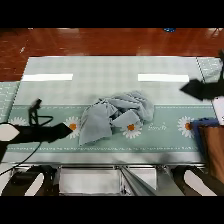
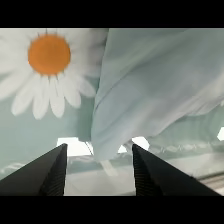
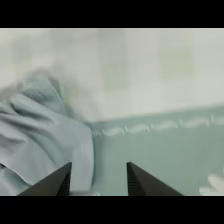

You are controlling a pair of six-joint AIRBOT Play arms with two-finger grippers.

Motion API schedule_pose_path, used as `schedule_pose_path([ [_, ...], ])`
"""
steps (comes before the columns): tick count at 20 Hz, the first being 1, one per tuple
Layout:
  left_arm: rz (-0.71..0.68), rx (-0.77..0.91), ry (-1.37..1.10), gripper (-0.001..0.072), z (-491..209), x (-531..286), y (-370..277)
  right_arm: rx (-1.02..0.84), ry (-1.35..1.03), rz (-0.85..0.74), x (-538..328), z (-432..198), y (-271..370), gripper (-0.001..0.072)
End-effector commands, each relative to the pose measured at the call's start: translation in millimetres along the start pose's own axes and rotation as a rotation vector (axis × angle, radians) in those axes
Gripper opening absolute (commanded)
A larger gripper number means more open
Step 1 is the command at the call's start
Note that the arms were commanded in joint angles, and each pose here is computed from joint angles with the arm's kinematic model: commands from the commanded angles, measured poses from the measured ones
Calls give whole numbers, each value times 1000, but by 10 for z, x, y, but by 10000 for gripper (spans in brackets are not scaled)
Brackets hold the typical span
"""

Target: Fold the shirts.

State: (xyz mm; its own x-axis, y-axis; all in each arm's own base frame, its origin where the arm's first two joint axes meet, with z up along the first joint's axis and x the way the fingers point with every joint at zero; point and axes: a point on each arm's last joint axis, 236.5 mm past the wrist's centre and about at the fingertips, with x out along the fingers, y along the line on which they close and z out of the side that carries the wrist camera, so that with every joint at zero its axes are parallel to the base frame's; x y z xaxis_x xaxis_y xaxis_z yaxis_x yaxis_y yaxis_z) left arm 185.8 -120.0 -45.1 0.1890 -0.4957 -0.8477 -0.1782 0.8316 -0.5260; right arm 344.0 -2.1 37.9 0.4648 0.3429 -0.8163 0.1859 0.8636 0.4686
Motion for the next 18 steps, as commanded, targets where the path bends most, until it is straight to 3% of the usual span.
schedule_pose_path([
  [1,-77,-100,157,503,-342,335,13,174,64,45,269,-679,-320,406],
  [7,-139,-103,211,502,-334,788,-164,157,190,65,609,-1184,-191,406],
  [8,-132,-95,209,457,-306,858,-155,150,210,69,642,-1229,-158,407],
  [9,-129,-69,215,136,-272,890,-149,143,235,71,678,-1283,-125,406],
  [10,-139,-27,225,20,-235,888,-179,134,270,80,721,-1362,-67,406],
  [18,-204,77,180,17,109,703,-496,181,340,171,1385,-1537,472,406],
])
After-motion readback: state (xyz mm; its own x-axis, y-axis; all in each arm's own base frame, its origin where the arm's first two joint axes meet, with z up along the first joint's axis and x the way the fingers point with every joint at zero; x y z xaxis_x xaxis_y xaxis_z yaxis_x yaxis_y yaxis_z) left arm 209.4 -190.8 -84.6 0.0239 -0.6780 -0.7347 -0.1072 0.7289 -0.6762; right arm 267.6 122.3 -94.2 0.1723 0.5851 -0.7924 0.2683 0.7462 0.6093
